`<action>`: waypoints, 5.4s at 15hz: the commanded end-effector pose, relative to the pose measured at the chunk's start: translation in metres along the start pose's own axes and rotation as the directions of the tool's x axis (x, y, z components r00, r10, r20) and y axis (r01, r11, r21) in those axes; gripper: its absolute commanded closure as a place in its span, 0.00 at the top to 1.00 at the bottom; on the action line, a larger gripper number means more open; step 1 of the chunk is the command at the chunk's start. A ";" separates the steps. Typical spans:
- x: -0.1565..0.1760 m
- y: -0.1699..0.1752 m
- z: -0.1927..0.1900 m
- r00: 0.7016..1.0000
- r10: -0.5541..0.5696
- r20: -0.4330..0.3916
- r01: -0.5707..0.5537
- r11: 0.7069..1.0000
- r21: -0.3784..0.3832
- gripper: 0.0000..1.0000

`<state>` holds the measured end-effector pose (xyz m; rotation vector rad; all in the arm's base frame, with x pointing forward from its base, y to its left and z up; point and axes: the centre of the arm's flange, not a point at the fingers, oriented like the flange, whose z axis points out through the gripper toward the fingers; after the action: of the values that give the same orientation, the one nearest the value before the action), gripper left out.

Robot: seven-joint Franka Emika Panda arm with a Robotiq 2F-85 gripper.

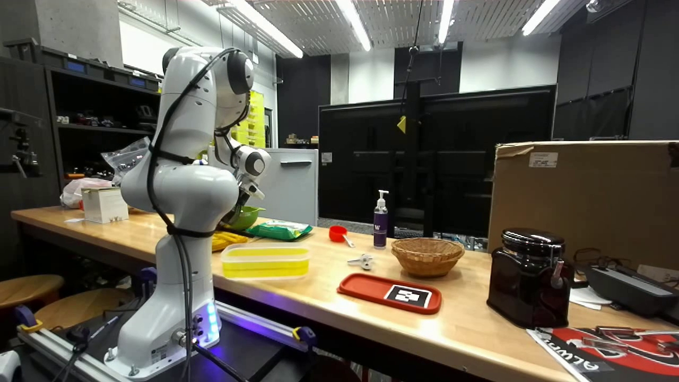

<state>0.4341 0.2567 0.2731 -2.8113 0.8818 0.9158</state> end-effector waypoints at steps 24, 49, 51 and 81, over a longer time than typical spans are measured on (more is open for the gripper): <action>-0.141 0.011 0.087 0.953 -0.119 -0.278 0.104 0.992 -0.066 1.00; -0.164 0.094 0.088 0.957 0.070 -0.282 -0.092 0.993 -0.068 1.00; -0.161 0.100 0.093 0.956 0.072 -0.283 -0.093 0.994 -0.062 1.00; -0.087 0.112 0.111 0.891 -0.325 -0.318 0.318 0.945 -0.075 0.75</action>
<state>0.2600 0.2455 0.2600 -3.0563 0.4715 0.4336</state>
